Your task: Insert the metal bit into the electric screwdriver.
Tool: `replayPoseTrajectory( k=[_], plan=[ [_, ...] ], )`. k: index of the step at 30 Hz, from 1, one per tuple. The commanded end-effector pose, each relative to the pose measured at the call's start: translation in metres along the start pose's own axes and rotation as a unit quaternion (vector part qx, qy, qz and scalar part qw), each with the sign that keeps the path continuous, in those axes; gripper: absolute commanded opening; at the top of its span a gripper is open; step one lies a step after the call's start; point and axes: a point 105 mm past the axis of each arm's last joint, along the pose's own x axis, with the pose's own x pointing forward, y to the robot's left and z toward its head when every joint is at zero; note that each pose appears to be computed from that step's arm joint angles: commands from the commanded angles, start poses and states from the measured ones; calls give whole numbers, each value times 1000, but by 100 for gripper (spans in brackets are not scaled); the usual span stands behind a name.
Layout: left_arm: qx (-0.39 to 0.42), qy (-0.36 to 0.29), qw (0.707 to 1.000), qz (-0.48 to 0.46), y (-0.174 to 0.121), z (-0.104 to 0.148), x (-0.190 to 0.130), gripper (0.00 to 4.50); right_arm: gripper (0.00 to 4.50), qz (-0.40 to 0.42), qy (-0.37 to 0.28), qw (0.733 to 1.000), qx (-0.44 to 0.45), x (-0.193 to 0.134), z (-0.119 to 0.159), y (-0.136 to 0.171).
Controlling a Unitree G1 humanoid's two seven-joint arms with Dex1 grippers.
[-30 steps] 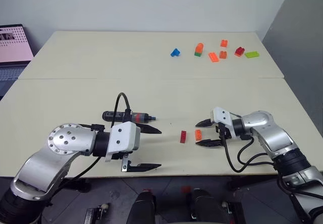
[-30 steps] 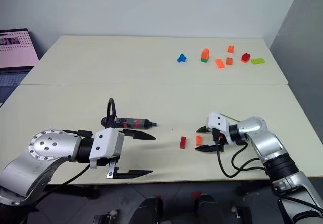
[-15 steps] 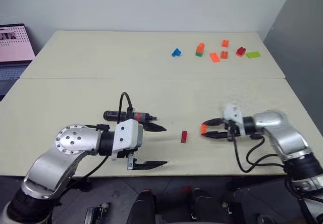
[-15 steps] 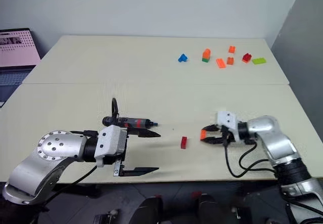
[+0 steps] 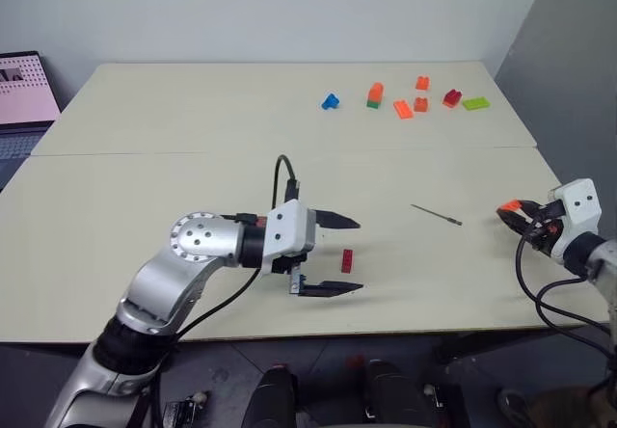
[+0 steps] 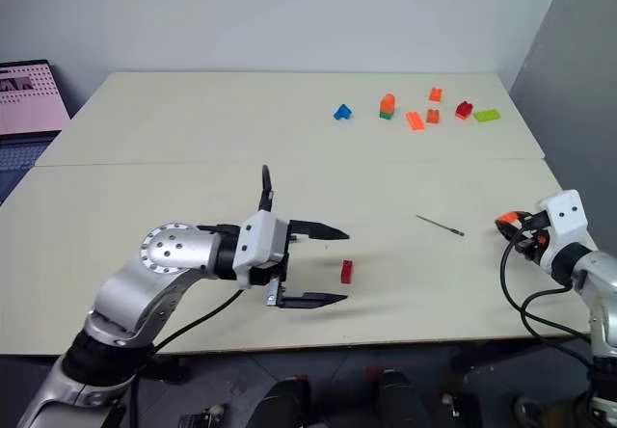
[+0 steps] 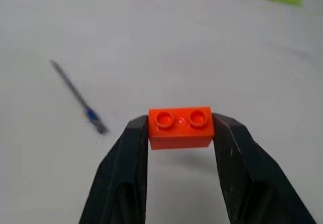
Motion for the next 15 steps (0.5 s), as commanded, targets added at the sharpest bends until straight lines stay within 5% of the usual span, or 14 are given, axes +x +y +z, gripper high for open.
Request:
replayPoseTrajectory(
  k=[1, 5, 15],
  plan=[
    [27, -2, 1000, -13, 0, 5, 5, 450, 144, -65, -18, 998, 16, 7, 7, -18],
    [32, 0, 999, -13, 1, 5, 7, 450, 144, -88, -4, 995, 40, 13, -1, -26],
    [33, 16, 999, -1, 1, 0, 0, 450, 422, -62, -37, 994, 78, 0, 16, -24]
  ],
)
